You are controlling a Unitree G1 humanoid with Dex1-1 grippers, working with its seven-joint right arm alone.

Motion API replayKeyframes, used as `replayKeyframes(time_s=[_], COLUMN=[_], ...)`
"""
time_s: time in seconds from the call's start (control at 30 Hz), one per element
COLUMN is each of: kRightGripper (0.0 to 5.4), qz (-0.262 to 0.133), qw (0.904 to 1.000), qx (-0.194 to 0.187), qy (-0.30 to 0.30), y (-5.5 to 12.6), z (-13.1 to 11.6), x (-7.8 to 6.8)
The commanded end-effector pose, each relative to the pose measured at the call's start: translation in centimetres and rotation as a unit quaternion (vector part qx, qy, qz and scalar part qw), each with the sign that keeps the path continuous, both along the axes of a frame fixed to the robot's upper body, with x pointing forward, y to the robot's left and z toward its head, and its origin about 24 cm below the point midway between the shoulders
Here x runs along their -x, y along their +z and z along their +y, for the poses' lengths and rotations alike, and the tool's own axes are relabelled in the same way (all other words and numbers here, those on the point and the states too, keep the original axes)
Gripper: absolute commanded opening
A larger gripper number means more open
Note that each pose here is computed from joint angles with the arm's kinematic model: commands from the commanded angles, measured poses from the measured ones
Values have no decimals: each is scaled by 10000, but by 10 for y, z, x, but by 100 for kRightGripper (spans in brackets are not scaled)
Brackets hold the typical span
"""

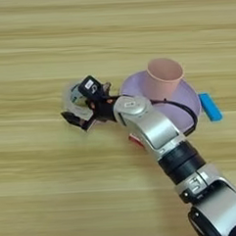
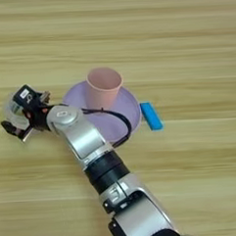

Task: Move the objects on the table

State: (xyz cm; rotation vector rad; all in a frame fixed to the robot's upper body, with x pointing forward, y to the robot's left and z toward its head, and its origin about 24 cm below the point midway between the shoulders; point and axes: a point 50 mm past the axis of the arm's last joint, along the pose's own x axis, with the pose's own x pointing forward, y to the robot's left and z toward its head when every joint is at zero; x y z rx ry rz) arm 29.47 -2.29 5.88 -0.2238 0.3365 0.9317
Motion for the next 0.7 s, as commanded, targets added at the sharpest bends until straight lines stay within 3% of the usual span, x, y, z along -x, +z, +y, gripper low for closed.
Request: replayKeyframes(time_s=[0.03, 0.3, 0.7], kRightGripper=[534, 534, 534], qz=[155, 104, 100], qw=[9996, 9989, 9975], qx=[145, 276, 649], qy=[176, 368, 261], y=[-3, 0, -6], z=[-5, -6, -11], x=[9, 14, 5])
